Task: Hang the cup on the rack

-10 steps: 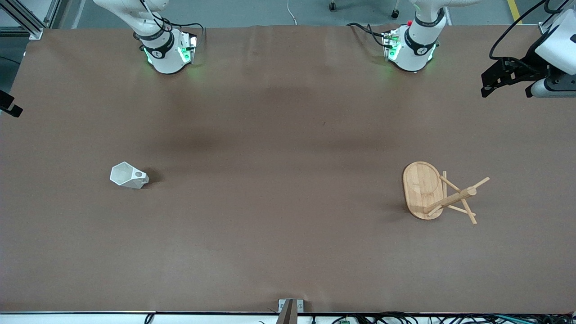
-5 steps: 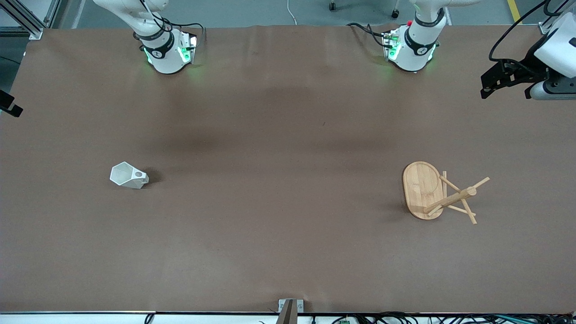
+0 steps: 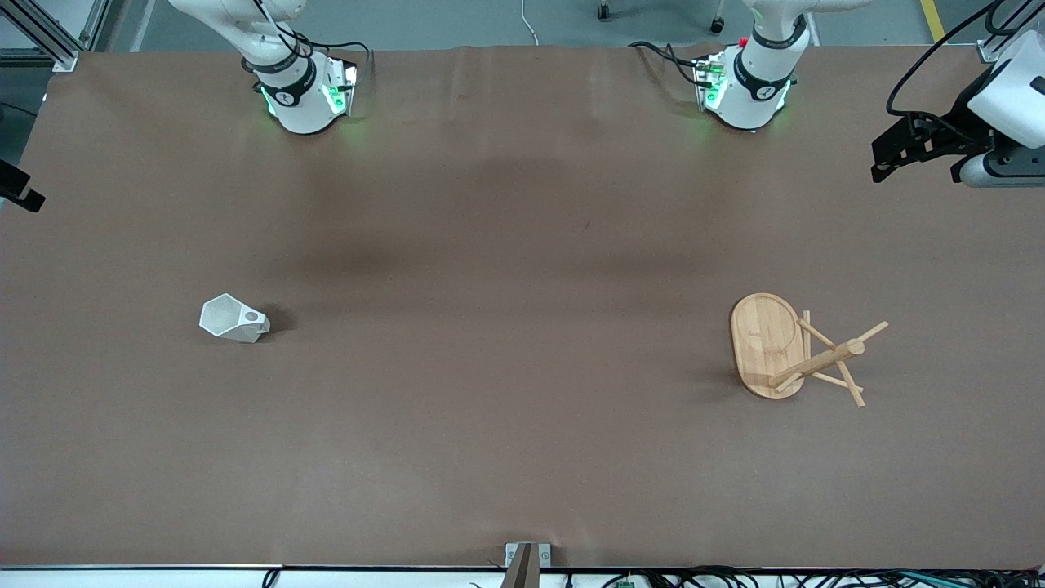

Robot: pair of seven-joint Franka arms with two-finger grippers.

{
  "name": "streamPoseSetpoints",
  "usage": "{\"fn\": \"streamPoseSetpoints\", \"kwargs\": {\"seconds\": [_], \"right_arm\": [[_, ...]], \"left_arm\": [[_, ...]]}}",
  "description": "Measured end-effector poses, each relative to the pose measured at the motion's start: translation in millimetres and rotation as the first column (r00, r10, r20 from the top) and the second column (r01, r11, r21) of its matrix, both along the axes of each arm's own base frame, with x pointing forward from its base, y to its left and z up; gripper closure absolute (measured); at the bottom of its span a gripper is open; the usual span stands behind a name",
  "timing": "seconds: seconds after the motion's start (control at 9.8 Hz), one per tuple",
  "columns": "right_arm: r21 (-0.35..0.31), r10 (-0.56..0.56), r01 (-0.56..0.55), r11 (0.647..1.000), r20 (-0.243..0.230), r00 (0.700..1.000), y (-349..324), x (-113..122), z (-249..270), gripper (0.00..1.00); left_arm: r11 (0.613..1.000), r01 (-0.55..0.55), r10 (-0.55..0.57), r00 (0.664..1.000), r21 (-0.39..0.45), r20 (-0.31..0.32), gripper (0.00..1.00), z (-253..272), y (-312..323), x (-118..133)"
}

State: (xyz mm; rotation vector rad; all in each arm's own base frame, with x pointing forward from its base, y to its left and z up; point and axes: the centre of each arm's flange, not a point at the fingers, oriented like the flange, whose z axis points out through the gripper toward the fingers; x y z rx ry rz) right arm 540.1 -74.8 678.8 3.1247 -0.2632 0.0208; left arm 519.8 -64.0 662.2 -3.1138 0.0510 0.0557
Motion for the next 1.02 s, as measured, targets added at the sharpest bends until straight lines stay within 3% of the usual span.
{"fn": "streamPoseSetpoints", "kwargs": {"seconds": [0.31, 0.61, 1.02], "right_arm": [[0.004, 0.027, -0.027, 1.000, -0.031, 0.999, -1, 8, -22, 0.00], [0.018, 0.063, -0.061, 0.998, -0.088, 0.994, -8, 40, -142, 0.00], [0.008, 0.065, -0.064, 0.998, -0.046, 0.997, -24, 29, -291, 0.00]], "left_arm": [[1.000, 0.004, -0.004, 1.000, 0.000, 0.000, 0.00, 0, -2, 0], [1.000, 0.007, -0.007, 1.000, 0.000, 0.000, 0.00, 0, -4, 0], [1.000, 0.007, -0.007, 1.000, 0.000, 0.000, 0.00, 0, -5, 0]]}}
